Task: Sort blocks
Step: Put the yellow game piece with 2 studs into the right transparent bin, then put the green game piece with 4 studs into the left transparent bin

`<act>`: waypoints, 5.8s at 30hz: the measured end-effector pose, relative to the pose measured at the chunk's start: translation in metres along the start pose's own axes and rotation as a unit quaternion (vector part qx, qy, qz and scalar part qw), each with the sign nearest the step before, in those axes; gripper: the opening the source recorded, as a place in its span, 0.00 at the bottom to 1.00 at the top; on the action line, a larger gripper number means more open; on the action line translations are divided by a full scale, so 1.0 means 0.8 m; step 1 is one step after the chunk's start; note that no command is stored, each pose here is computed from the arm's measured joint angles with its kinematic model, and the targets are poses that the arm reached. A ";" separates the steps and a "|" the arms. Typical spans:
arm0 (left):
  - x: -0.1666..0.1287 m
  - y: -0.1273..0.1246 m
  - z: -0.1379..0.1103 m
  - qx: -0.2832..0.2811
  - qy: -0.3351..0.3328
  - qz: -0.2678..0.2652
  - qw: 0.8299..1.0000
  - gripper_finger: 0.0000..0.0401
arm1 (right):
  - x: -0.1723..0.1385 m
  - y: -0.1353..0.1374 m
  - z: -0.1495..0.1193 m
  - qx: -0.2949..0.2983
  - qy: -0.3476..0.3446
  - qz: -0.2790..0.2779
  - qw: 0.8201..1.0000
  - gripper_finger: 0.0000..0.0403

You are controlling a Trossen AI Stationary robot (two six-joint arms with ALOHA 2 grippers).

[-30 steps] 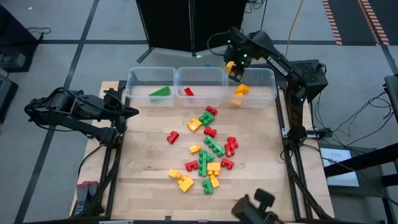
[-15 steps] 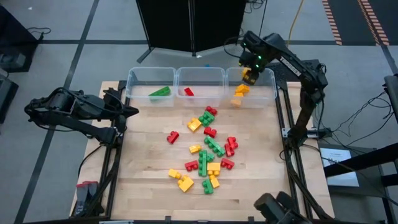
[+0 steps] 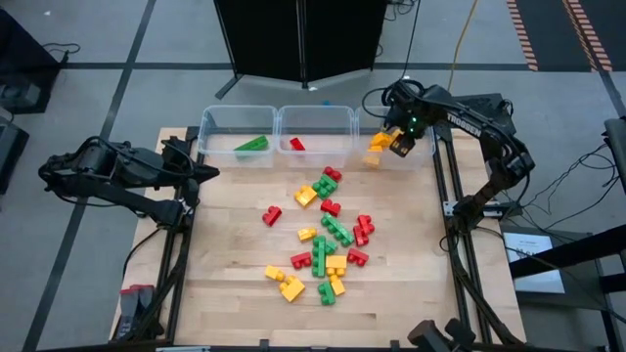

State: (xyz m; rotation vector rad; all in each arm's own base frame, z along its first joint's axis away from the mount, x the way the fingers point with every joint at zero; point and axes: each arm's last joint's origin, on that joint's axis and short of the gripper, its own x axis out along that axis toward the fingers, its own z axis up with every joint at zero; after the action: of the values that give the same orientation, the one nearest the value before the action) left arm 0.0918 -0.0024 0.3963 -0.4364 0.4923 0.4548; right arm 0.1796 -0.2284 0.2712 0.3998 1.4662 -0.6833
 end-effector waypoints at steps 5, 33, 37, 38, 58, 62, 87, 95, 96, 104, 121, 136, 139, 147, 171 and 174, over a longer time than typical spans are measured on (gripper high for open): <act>0.000 0.000 0.000 -0.001 0.000 0.000 1.000 0.00 | 0.001 0.000 0.002 0.005 -0.010 -0.001 1.000 0.57; 0.000 0.001 -0.001 0.006 0.002 0.006 1.000 0.00 | -0.191 0.214 0.062 -0.251 -0.356 0.230 0.870 0.67; 0.000 0.001 -0.001 0.008 0.003 0.006 1.000 0.00 | -0.154 0.271 0.094 -0.301 -0.369 0.220 0.851 0.67; 0.000 0.001 -0.001 0.009 0.003 0.006 1.000 0.00 | -0.144 0.281 0.103 -0.306 -0.371 0.221 0.848 0.67; 0.000 0.003 -0.004 0.015 0.017 0.012 1.000 0.00 | 0.015 0.351 0.154 -0.491 -0.269 0.136 0.818 0.67; 0.000 0.003 -0.004 0.012 0.018 0.010 1.000 0.00 | 0.036 0.355 0.154 -0.505 -0.238 0.131 0.819 0.67; 0.000 0.003 -0.005 0.012 0.021 0.007 1.000 0.00 | 0.112 0.378 0.153 -0.505 -0.147 0.049 0.849 0.32; 0.000 0.003 -0.005 0.012 0.021 0.007 1.000 0.00 | 0.085 0.390 0.146 -0.500 -0.156 0.058 0.850 0.02; 0.000 0.003 -0.005 0.012 0.020 0.007 1.000 0.00 | 0.080 0.390 0.147 -0.496 -0.158 0.063 0.852 0.02; 0.000 0.003 -0.005 0.012 0.022 0.005 1.000 0.00 | -0.003 0.388 0.172 -0.468 -0.229 0.068 0.851 0.01; 0.000 0.003 -0.004 0.014 0.022 0.004 1.000 0.00 | -0.203 0.161 0.100 -0.255 -0.265 0.020 0.930 0.01; 0.000 0.002 -0.004 0.010 0.018 0.003 1.000 0.00 | -0.115 0.034 0.102 -0.151 -0.114 0.031 0.981 0.02; 0.000 0.002 -0.004 0.009 0.018 0.003 1.000 0.00 | -0.081 0.032 0.105 -0.155 -0.090 0.043 0.983 0.02; 0.000 0.002 -0.004 0.009 0.018 0.003 1.000 0.00 | -0.038 0.034 0.104 -0.180 -0.065 0.047 0.980 0.09; 0.000 0.002 -0.004 0.010 0.019 0.003 1.000 0.00 | -0.185 0.082 0.062 -0.180 -0.265 0.253 0.913 0.43; 0.000 0.002 -0.004 0.010 0.019 0.003 1.000 0.00 | -0.192 0.117 0.040 -0.211 -0.233 0.239 0.919 0.43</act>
State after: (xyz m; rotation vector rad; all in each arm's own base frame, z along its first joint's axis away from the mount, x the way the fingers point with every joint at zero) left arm 0.0897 -0.0026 0.3934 -0.4258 0.5345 0.4473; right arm 0.2689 -0.1505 0.4105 0.2212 0.9654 -0.0444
